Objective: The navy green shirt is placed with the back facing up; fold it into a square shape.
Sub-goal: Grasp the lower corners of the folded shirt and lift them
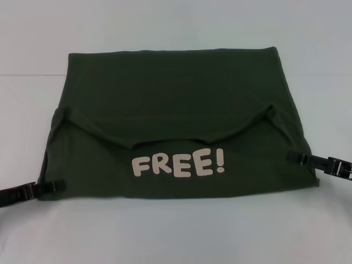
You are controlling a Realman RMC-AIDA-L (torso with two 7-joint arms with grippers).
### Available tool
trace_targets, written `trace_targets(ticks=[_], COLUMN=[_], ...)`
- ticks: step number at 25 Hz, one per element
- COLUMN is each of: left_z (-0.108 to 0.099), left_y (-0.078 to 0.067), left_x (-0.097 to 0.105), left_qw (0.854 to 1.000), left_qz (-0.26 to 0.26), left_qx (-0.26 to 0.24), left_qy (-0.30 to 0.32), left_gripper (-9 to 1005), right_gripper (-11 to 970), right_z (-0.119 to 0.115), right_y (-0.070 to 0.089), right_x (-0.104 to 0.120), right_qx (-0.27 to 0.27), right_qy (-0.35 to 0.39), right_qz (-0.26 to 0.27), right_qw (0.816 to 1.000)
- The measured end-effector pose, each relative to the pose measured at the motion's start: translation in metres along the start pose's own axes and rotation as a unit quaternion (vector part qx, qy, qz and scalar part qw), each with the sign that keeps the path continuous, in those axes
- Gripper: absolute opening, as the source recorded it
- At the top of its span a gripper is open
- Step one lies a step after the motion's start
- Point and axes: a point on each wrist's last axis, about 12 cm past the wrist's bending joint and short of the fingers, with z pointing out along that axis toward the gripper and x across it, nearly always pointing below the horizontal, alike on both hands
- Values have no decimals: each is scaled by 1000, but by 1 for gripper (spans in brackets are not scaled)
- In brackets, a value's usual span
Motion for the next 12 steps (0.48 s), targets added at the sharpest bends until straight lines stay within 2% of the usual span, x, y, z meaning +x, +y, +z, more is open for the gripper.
trace_targets(ticks=[3, 11, 12], left_z=[0, 2, 2], left_y=[0, -2, -3], left_x=[-2, -5, -5], left_qw=[1000, 1000, 1000], left_qz=[4, 14, 15], left_qx=[-2, 3, 4], left_qy=[1, 7, 8], left_gripper=[572, 146, 137], right_gripper=[861, 860, 860], right_z=[0, 0, 0], right_y=[0, 0, 0], right_x=[0, -1, -1], right_qx=[-1, -1, 0], right_qy=[0, 0, 0], right_qz=[0, -1, -2], right_qw=[1000, 1000, 1000])
